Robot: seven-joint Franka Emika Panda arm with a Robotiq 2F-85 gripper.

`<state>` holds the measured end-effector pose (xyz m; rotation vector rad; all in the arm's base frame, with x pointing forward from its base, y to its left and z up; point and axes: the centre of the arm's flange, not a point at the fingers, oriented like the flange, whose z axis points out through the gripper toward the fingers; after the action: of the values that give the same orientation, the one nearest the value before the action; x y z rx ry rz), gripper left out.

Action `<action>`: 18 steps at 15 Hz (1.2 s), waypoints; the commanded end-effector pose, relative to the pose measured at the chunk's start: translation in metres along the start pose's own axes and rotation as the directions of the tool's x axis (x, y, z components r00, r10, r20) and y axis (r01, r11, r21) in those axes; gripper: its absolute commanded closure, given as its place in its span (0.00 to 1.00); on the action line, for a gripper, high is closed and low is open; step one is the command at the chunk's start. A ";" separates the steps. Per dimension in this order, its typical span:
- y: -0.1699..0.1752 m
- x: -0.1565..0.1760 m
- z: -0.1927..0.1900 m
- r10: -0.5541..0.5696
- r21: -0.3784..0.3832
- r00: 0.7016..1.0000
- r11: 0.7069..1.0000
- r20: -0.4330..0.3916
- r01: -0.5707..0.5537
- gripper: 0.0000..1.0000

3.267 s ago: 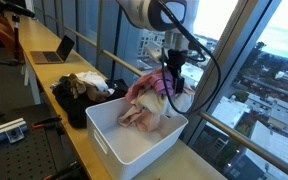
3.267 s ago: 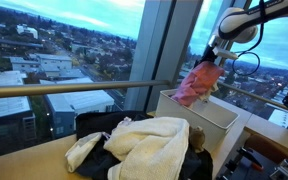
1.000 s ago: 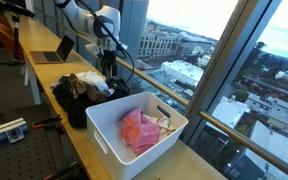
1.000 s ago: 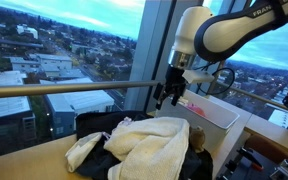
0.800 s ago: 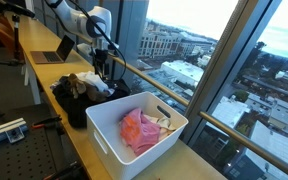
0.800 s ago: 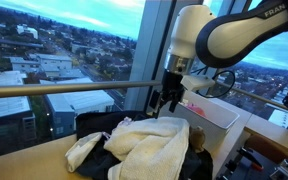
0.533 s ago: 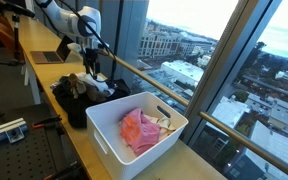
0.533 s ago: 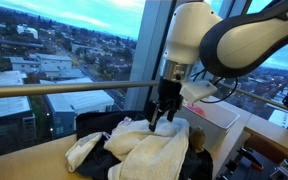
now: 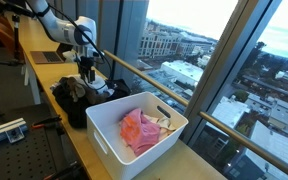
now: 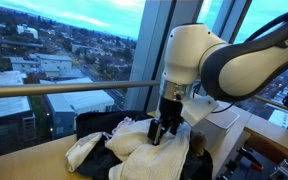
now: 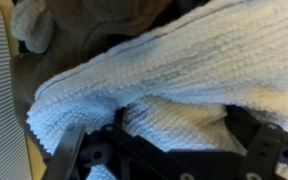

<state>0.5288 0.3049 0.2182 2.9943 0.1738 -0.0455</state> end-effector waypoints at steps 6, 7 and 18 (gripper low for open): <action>-0.004 0.016 0.102 0.021 0.005 0.998 1.000 0.057 -0.022 0.00; -0.003 0.016 0.105 0.021 0.009 0.998 1.000 0.060 -0.022 0.00; -0.001 0.018 0.098 0.040 0.041 0.998 0.998 0.047 -0.042 0.91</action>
<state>0.5413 0.2991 0.1470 3.0050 0.1255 -0.1092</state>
